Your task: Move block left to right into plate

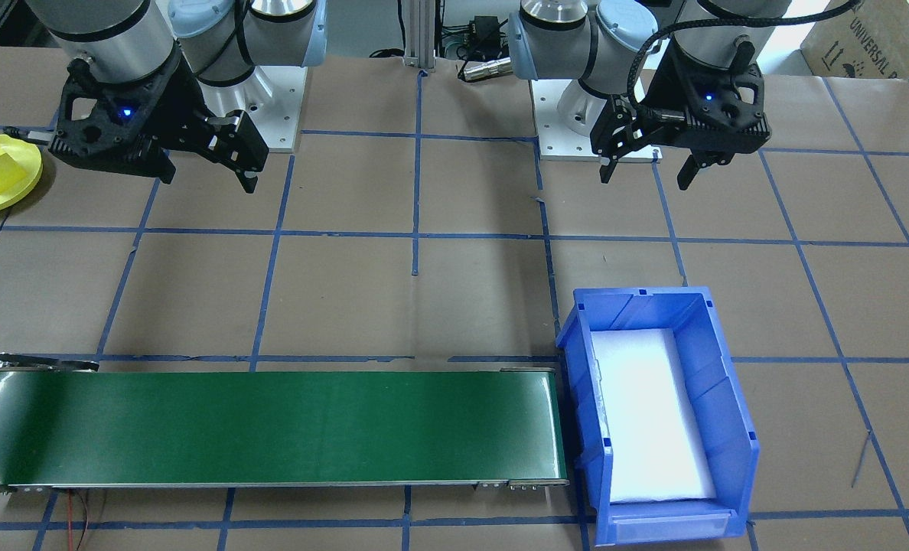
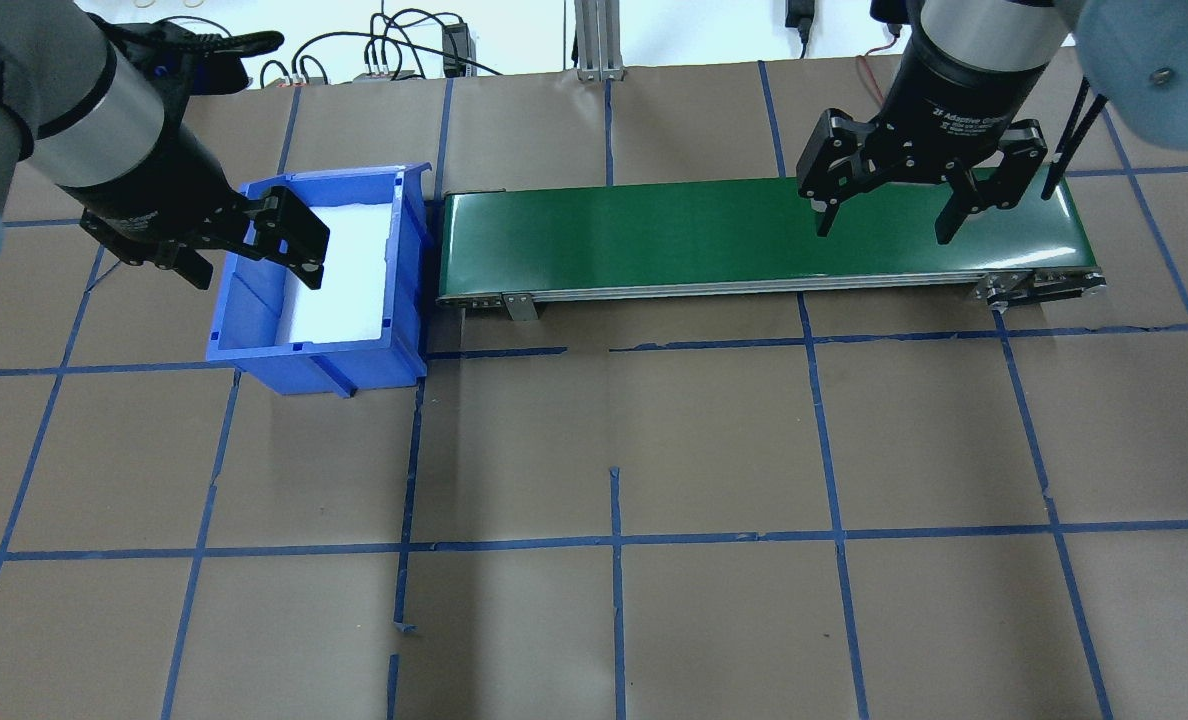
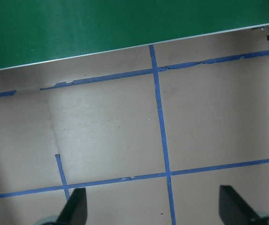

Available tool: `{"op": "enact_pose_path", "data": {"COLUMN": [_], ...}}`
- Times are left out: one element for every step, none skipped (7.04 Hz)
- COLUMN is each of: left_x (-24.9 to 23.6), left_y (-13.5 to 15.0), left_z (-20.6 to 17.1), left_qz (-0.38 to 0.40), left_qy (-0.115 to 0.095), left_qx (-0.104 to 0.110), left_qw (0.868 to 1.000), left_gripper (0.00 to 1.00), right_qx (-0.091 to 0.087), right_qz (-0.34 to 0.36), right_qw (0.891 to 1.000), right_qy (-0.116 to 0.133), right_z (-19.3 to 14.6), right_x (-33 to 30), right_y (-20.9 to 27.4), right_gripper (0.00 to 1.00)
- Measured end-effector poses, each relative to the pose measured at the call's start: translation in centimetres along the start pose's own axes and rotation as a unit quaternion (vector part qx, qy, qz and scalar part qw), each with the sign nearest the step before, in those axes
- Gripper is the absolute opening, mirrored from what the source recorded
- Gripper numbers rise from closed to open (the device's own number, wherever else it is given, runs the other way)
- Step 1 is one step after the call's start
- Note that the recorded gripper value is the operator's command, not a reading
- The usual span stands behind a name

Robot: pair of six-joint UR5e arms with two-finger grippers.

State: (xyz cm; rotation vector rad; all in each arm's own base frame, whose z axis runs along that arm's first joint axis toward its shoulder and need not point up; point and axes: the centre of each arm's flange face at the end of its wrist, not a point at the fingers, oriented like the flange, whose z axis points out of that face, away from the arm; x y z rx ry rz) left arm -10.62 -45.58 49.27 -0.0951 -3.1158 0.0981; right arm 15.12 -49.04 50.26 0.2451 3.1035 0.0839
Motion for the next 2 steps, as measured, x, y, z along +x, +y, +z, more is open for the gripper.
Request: {"op": "enact_pose_path", "data": {"left_x": [0.0, 0.0], "left_y": [0.0, 0.0], "left_z": [0.0, 0.0], "left_qz": [0.0, 0.0], "left_qy": [0.0, 0.0], "left_qx": [0.0, 0.0], "left_qw": [1.0, 1.0], "left_gripper": [1.0, 1.0], "right_qx": [0.003, 0.004], "right_qz": [0.008, 0.011], "right_qw": [1.0, 1.0], "right_qy": [0.003, 0.004], "right_z": [-0.15, -0.16], "right_x": [-0.05, -0.06], "right_y": [0.07, 0.09], "right_gripper": [1.0, 1.0]}}
